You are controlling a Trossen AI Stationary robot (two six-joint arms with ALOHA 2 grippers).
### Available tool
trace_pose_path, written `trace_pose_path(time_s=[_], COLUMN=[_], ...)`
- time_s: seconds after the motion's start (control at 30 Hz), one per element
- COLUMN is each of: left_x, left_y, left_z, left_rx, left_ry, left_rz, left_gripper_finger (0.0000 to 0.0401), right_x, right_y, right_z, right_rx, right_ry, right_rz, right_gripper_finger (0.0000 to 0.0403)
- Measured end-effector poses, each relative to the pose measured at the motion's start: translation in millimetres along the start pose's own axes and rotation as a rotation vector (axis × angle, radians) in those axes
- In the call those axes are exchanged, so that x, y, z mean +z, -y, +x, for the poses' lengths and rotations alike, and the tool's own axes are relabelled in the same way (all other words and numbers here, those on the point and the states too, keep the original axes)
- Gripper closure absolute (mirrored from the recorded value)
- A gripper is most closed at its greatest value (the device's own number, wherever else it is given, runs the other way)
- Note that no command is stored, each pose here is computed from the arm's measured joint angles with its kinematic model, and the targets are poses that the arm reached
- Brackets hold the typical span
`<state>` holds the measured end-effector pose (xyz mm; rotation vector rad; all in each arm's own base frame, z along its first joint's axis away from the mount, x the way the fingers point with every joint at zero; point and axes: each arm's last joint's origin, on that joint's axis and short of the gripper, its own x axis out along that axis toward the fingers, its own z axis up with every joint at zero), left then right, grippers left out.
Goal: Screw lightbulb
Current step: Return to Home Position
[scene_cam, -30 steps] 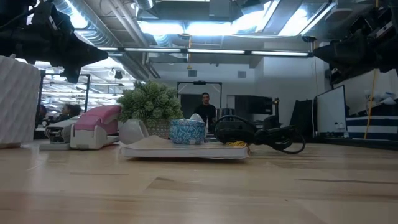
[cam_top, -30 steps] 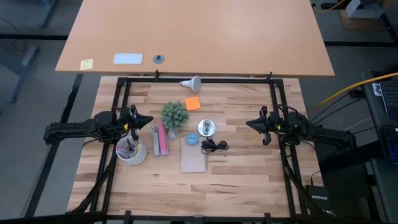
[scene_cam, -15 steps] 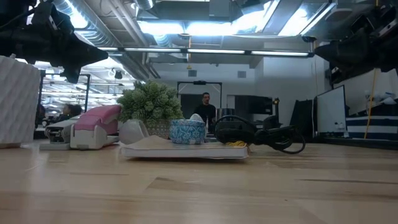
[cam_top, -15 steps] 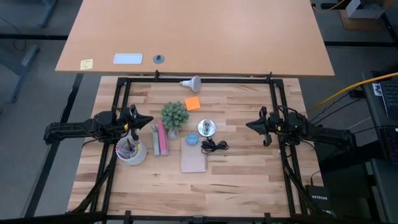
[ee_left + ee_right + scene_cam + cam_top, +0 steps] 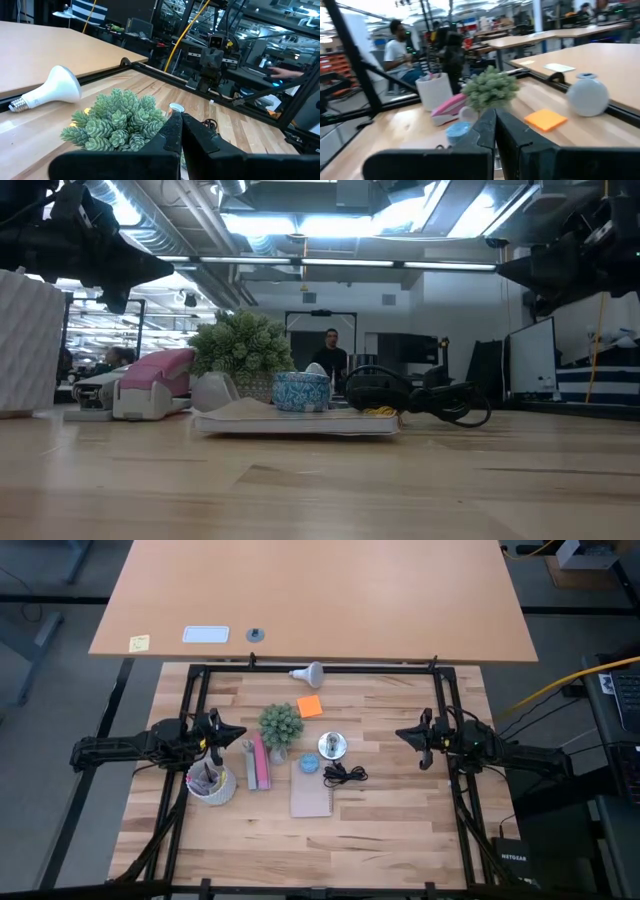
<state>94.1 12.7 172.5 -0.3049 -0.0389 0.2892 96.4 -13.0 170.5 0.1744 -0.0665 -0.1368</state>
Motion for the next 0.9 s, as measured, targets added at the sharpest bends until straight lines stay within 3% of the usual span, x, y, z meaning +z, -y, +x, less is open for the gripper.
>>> trace_pose_path(time_s=[0.3, 0.9], left_x=[0.0, 0.0], left_y=[0.0, 0.0], left_z=[0.0, 0.0], left_rx=[0.000, 0.000], left_ry=[0.000, 0.000], left_rz=[0.000, 0.000], left_gripper_finger=[0.0401, 0.0401], right_x=[0.3, 0.5], right_y=[1.7, 1.7], right_z=[0.0, -0.1], right_rx=[-0.059, -0.059], right_ry=[0.010, 0.011], right_rz=[0.000, 0.000], right_gripper_finger=[0.0391, 0.0391])
